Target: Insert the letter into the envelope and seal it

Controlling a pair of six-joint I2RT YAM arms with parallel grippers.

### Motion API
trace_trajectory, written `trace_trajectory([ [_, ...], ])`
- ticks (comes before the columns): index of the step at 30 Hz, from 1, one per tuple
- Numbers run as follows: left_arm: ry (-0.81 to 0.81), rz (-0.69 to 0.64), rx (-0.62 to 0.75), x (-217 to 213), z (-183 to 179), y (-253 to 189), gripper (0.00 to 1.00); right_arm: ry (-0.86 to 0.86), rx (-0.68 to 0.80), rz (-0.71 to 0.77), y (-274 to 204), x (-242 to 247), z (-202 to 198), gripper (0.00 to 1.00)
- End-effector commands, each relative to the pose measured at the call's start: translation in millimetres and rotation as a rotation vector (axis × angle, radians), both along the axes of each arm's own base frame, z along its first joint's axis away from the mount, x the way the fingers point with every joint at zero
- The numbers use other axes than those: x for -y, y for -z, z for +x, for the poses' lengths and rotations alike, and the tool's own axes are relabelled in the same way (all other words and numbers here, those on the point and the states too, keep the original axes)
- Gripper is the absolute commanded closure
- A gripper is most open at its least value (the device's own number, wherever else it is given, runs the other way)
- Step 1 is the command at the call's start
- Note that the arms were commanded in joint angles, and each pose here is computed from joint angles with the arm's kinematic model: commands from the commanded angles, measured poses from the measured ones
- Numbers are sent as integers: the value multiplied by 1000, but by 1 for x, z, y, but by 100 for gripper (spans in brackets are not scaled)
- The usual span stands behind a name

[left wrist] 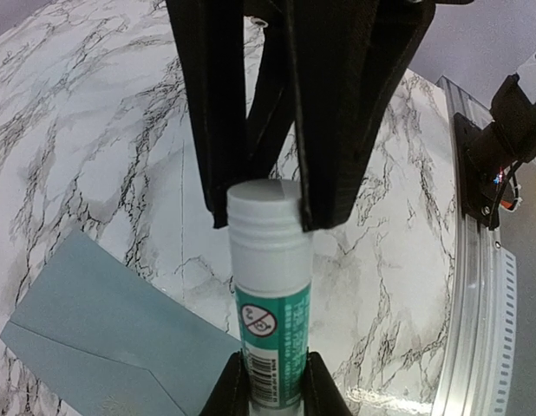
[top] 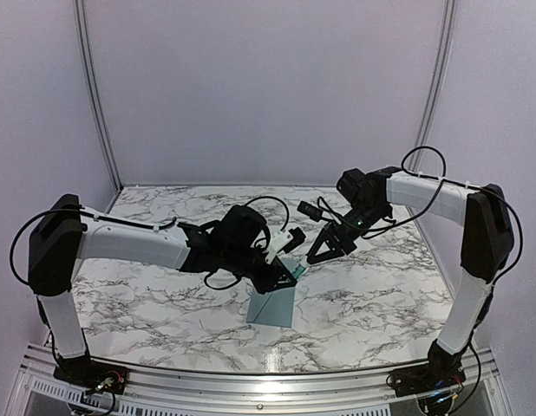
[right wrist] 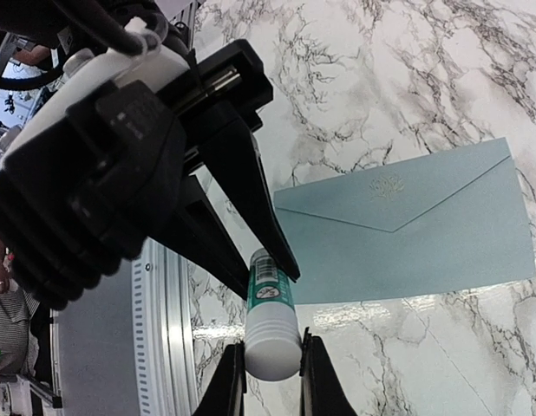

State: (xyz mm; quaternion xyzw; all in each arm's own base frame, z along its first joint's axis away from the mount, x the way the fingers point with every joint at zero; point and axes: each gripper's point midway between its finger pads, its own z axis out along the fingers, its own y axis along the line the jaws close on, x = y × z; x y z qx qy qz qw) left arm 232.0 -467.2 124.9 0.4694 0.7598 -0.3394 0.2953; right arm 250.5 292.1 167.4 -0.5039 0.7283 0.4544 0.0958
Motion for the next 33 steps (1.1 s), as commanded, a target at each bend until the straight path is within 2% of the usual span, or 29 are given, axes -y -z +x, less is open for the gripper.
trace_trajectory([
  [1, -44, -272, 92, 39, 21, -76, 100, -30, -33, -49, 20, -12, -17, 90],
  [7, -123, -404, 120, 57, 30, -100, 100, -28, -87, -126, 50, -18, -21, 90],
  [10, -127, -385, 114, 55, 29, -90, 100, 3, -28, -109, 31, -14, -5, 88],
  [14, -114, -344, 81, 42, 19, -70, 100, 80, 105, -52, -22, 7, 27, 75],
  [16, -106, -326, 61, 35, 14, -60, 100, 117, 179, -18, -51, 20, 38, 62],
  [18, -94, -314, 45, 31, 9, -53, 100, 146, 261, 6, -79, 30, 44, 44],
  [19, -85, -310, 37, 29, 6, -51, 100, 155, 306, 14, -92, 34, 45, 32],
  [20, -78, -310, 34, 28, 4, -51, 100, 162, 349, 21, -103, 37, 45, 7],
  [21, -70, -313, 32, 27, 2, -52, 100, 170, 395, 27, -114, 39, 46, 2],
  [25, -22, -336, 32, 28, -5, -63, 100, 264, 574, 41, -145, 48, 59, 2],
  [27, 7, -355, 29, 30, -10, -71, 100, 330, 601, 85, -153, 51, 65, 2],
  [29, 41, -374, 19, 33, -15, -78, 100, 312, 555, 167, -152, 50, 59, 2],
  [31, 57, -392, 9, 35, -18, -85, 100, 203, 486, 234, -143, 42, 40, 3],
  [33, 68, -410, 2, 35, -21, -90, 100, 123, 405, 291, -140, 33, 28, 14],
])
